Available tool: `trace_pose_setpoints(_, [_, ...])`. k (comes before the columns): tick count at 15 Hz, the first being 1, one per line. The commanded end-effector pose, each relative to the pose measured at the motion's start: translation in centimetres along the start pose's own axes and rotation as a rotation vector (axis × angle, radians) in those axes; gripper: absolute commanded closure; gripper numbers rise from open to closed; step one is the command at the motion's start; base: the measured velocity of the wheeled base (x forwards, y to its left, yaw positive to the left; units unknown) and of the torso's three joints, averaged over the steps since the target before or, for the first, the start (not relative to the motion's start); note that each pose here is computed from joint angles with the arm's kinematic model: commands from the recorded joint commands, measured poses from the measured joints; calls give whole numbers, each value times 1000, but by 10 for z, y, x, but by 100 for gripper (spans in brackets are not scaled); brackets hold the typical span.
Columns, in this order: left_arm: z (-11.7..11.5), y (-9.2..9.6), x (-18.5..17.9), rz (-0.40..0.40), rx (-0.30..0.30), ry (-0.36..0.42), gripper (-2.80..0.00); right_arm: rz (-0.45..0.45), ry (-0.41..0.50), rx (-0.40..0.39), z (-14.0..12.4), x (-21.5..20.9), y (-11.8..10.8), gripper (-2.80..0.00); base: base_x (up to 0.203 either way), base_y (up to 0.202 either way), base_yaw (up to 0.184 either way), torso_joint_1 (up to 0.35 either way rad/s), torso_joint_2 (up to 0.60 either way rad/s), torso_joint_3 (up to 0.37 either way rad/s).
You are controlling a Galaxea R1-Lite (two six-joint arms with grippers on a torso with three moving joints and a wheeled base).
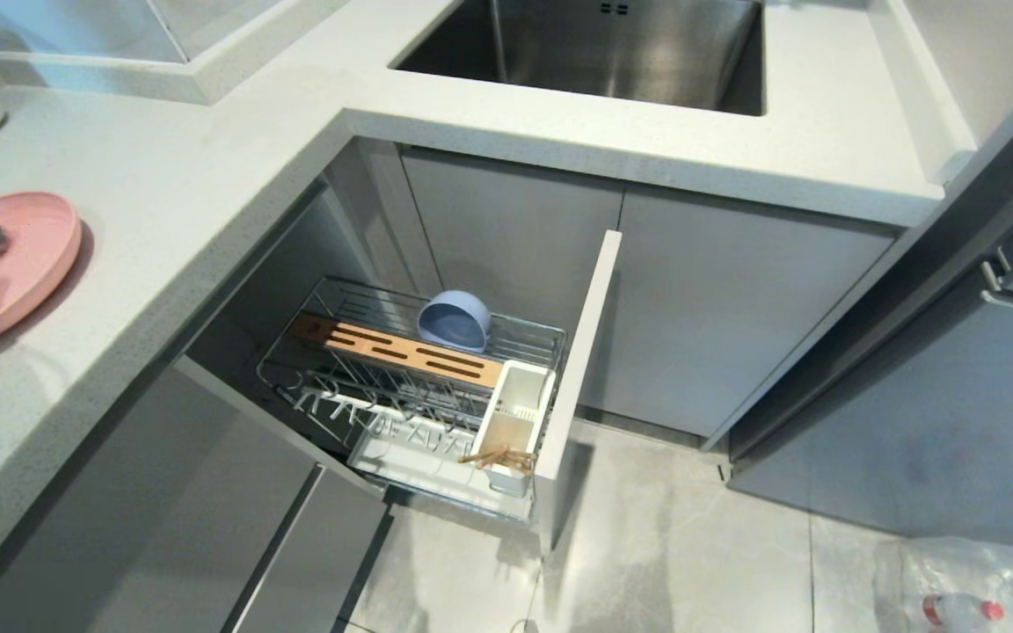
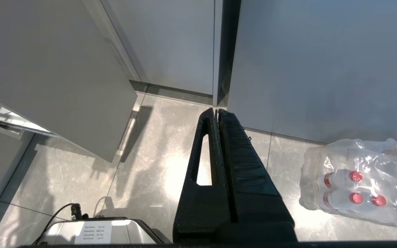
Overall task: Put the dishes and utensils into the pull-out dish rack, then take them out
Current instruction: Pick up the spoon and place it in the cupboard
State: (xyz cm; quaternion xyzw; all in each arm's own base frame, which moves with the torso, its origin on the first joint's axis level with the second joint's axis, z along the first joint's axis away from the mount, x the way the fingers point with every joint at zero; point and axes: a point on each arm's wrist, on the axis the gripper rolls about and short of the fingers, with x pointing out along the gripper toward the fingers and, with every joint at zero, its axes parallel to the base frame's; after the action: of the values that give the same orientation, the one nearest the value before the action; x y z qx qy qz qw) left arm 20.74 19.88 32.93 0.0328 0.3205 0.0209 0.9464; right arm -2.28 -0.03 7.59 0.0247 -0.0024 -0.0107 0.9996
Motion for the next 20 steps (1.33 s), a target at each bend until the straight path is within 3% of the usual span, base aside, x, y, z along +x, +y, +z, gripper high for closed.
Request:
trace_pose_setpoints(1, [-1,-1,0,-5,-1,4,0,0,1,1,0,0,0,0,0,0,0,0,0,0])
trace_pose_setpoints(8, [1,-5,-8,-2,3,-15,0,0,1,0,0,0,0,0,0,0,0,0,0,0])
trace_pose_setpoints(10, [4,-14,-25,20,-2,-48,0,0,1,0,0,0,0,0,0,0,0,0,0,0])
trace_pose_setpoints(14, [11,-40,-65,30,-70,-157,0,0,1,0,0,0,0,0,0,0,0,0,0,0])
trace_pose_setpoints(16, [15,-63,-90,-42,-109,-244,0,0,1,0,0,0,0,0,0,0,0,0,0,0])
trace_pose_setpoints(18, [20,-90,-105,-170,-168,-300,0,0,1,0,0,0,0,0,0,0,0,0,0,0])
trace_pose_setpoints(20, [26,-114,-108,-294,-156,-313,0,0,1,0,0,0,0,0,0,0,0,0,0,0])
